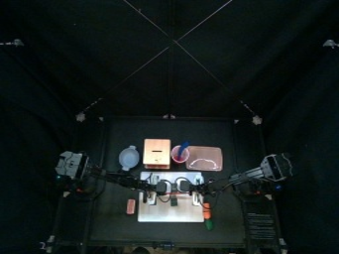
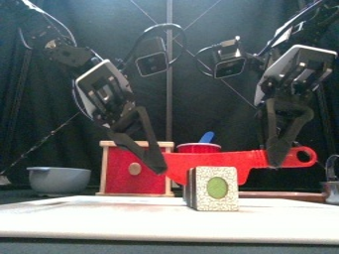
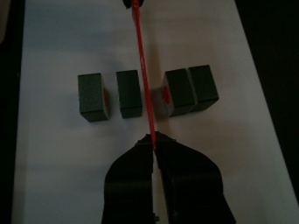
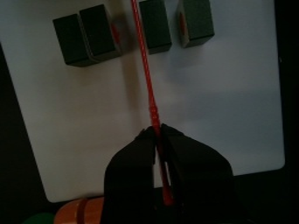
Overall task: Place sushi on board then cut the sushi with the knife then place the pieces on the plate
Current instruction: Cut the sushi into 4 pieces
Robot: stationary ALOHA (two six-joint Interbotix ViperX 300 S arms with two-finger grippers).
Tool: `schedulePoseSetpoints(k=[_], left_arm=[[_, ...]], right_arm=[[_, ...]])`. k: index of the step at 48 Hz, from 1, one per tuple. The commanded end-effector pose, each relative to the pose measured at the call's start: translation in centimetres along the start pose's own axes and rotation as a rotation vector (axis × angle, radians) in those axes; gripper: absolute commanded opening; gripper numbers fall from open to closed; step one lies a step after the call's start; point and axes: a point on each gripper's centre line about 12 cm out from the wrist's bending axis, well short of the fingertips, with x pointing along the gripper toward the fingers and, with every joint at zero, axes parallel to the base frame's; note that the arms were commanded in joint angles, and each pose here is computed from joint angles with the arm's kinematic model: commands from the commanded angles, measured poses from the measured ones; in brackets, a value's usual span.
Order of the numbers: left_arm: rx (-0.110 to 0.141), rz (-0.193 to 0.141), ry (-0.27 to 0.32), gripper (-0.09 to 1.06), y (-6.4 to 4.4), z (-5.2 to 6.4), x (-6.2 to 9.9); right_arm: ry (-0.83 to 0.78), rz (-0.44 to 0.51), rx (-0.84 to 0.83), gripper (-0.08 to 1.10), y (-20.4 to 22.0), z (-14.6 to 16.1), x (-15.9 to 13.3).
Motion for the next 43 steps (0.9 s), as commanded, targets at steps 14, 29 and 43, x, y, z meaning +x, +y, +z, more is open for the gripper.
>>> schedulePoseSetpoints(k=[14,29,43], left_arm=[[0.062,-0.058,-0.102,0.35,-2.7,2.8,-2.4],[0.068,-0.088,-0.086,0.35,-4.2,2.2,-2.2],[0.045,-0.084,-0.062,0.35,-4.2,1.6,-1.5]], right_arm=[[-0.119,0.071,0.005,0.4,2.0,2.7,-3.3],[-0.106,0.105,0.011,0.4,3.2,2.2,-3.3],[-0.089,0.098,0.009,0.4,3.2,2.0,-2.7]])
